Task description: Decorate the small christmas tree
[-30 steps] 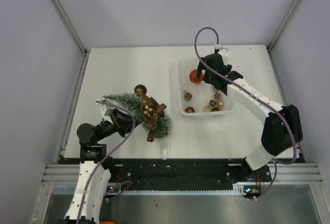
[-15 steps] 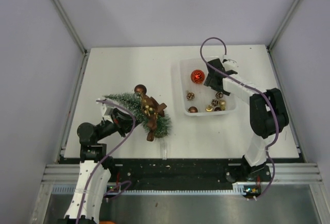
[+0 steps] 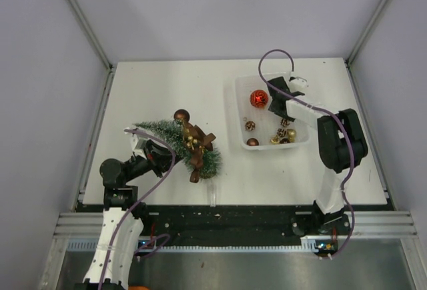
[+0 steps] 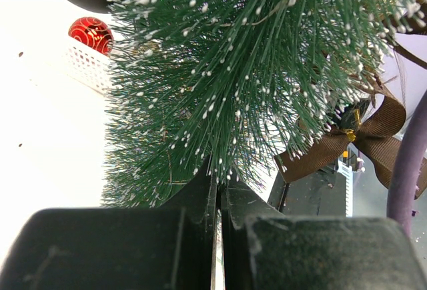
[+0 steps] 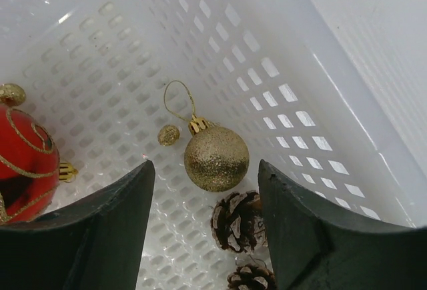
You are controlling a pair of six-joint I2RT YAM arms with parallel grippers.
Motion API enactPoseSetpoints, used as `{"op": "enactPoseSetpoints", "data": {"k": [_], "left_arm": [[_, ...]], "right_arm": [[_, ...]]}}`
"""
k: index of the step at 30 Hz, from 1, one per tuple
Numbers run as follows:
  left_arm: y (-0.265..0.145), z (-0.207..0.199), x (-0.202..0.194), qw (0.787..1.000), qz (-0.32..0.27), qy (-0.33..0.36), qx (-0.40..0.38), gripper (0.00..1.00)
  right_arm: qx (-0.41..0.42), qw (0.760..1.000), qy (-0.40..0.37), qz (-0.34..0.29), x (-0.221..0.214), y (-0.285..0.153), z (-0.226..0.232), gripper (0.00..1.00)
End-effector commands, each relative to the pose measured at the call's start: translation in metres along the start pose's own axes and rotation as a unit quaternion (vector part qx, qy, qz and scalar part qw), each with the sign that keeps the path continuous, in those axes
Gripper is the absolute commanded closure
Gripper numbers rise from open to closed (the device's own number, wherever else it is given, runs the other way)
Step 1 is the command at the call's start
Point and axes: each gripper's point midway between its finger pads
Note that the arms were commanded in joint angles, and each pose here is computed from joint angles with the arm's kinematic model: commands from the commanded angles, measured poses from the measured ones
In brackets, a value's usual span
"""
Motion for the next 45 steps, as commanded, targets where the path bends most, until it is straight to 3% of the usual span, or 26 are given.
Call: {"op": "enactPoseSetpoints", "data": {"k": [1,7,14,21,23,26,31,36,41,45], "left_arm": [[0.002,-0.002,0.009,1.0,-0.013,0.026,-0.003,1.0],[0.001,-0.002,0.009,1.0,-0.014,0.026,-0.003,1.0],[0.001,-0.002,0.01,0.999,-0.016,0.028,-0.002,1.0],[0.001,-0.003,0.01,1.0,-0.015,0.027,-0.003,1.0],[0.001,-0.003,0.01,0.999,-0.016,0.028,-0.003,1.0],[0.001,-0.003,0.01,0.999,-0.015,0.028,-0.003,1.0],[0.001,-0.003,0.009,1.0,-0.014,0.027,-0.002,1.0],[0.001,-0.003,0.01,0.999,-0.015,0.029,-0.002,1.0],[0.001,-0.003,0.01,1.0,-0.015,0.026,-0.003,1.0],[0.001,-0.003,0.01,1.0,-0.015,0.025,-0.003,1.0]], "right_arm": [[0.015,0.998,0.043,-0.044,0.027,-0.001,0.011,0.38],[0.014,0.997,0.046,-0.056,0.03,0.001,0.012,0.39],[0.022,0.998,0.038,-0.039,0.021,0.011,0.021,0.57],[0.026,0.999,0.033,-0.027,0.015,0.013,0.023,0.59],[0.031,0.999,0.032,-0.029,0.017,0.01,0.025,0.65],[0.057,0.997,0.033,-0.045,0.029,-0.003,0.033,0.82],[0.156,0.986,0.045,-0.041,0.048,-0.054,0.059,0.86],[0.33,0.943,0.052,0.001,0.05,-0.134,0.083,0.87],[0.485,0.872,0.026,0.058,0.028,-0.211,0.086,0.88],[0.62,0.779,0.004,0.096,0.012,-0.285,0.079,0.89]]}}
Point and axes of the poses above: each gripper's point midway between its finger pads, its own y axis out along the fingers, its own z axis along the line the jaws close on, x = y × z, and after that the axes turned 7 degrees about y, right-handed
